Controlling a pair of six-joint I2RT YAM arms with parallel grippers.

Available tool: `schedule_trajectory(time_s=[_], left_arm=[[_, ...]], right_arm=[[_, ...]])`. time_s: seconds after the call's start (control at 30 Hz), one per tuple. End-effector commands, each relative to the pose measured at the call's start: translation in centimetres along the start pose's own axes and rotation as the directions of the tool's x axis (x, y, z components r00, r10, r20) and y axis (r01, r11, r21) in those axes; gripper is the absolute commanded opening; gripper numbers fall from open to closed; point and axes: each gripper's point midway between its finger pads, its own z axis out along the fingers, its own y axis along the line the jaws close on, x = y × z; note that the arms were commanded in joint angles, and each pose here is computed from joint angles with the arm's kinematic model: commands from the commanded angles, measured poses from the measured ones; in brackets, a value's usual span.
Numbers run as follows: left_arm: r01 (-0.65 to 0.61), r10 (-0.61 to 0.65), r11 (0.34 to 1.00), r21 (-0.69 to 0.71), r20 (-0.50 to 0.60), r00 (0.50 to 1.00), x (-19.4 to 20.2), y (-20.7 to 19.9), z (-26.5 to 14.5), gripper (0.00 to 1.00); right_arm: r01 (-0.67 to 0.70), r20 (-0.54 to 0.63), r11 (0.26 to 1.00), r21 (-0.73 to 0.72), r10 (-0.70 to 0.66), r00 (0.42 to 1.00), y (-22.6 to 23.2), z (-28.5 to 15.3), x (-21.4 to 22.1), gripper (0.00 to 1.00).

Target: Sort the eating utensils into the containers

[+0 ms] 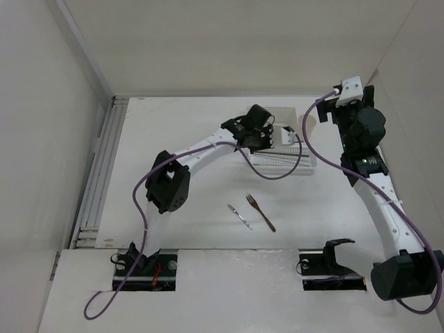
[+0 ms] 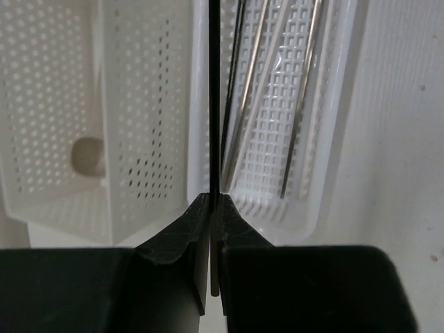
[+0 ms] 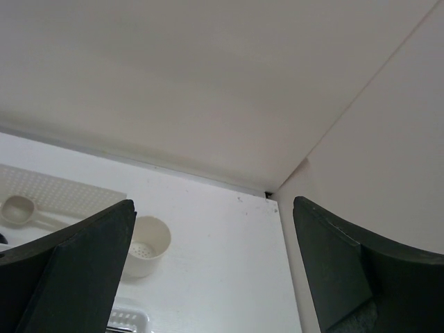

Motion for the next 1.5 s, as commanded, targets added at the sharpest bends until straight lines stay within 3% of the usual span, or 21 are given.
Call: schedule_trajectory(time_s=[0.0,0.23,0.57,0.63,0.67,0.73,0.8,0.9,1.03,1.13,1.3,1.33,1.4,1.47], left_arm=[[-0.013,0.021,0.998,-0.062,0.127,0.992,-4.1,2.1,0.0,0.00],[-0.082,0.092,0.993,-0.090,0.108,0.990,-5.1,1.5,3.9,0.00],[-0.097,0.097,0.995,-0.010,0.037,0.995,-4.1,-2.4,7.4,0.03],[-0.095,0.095,0.995,-0.007,0.009,0.995,-3.5,-2.5,7.3,0.18],[-0.101,0.101,0.995,-0.002,0.013,0.995,-3.8,-2.9,7.4,0.38],[-0.092,0.093,0.996,-0.014,0.010,0.996,-3.8,-2.8,7.1,0.58],[-0.084,0.085,0.995,-0.057,0.019,0.996,-4.4,-1.9,6.2,0.73],[-0.072,0.077,0.988,-0.139,0.029,0.997,-5.5,0.0,4.6,0.81],[0.010,-0.005,0.980,-0.197,0.024,1.000,-5.3,2.1,3.3,0.81],[0.079,-0.079,0.972,-0.223,0.008,0.997,-4.1,3.5,2.3,0.81],[0.264,-0.248,0.907,-0.329,0.091,0.965,-3.3,8.4,-3.1,0.80],[0.341,-0.319,0.872,-0.351,0.121,0.940,-2.9,9.4,-4.2,0.80],[0.439,-0.402,0.815,-0.379,0.176,0.899,-2.2,11.2,-6.5,0.80],[0.596,-0.550,0.687,-0.415,0.238,0.801,0.6,13.8,-10.3,0.80]], right_arm=[[-0.106,0.103,0.990,0.095,0.097,0.990,-2.4,-2.0,-2.9,1.00],[-0.103,0.144,0.990,0.100,0.088,0.986,-2.9,-5.1,-3.5,1.00],[-0.025,0.114,0.993,0.111,0.013,0.993,-3.2,-6.2,-2.9,1.00],[-0.025,0.114,0.993,0.111,0.013,0.993,-3.2,-6.2,-2.9,1.00],[-0.023,0.110,0.995,0.098,0.012,0.994,-2.9,-5.9,-2.7,1.00],[-0.025,0.120,0.994,0.102,0.012,0.993,-3.1,-5.9,-3.2,1.00],[-0.026,0.134,0.995,0.099,0.012,0.991,-3.2,-6.0,-3.8,1.00],[-0.025,0.151,0.996,0.083,0.012,0.988,-3.1,-6.0,-4.4,1.00],[-0.037,0.166,0.997,0.073,0.024,0.986,-3.0,-6.0,-4.9,1.00],[-0.177,0.138,0.978,0.106,0.162,0.977,-3.5,-6.0,-4.6,1.00],[-0.294,-0.057,0.954,0.057,0.297,0.953,-1.7,-3.5,-1.4,1.00],[-0.300,-0.130,0.953,0.030,0.301,0.945,-0.9,-3.4,-0.2,1.00],[-0.315,-0.160,0.945,-0.087,0.299,0.941,0.5,-2.8,-1.0,1.00],[-0.324,-0.271,0.917,-0.232,0.259,0.927,3.3,-2.8,0.5,1.00]])
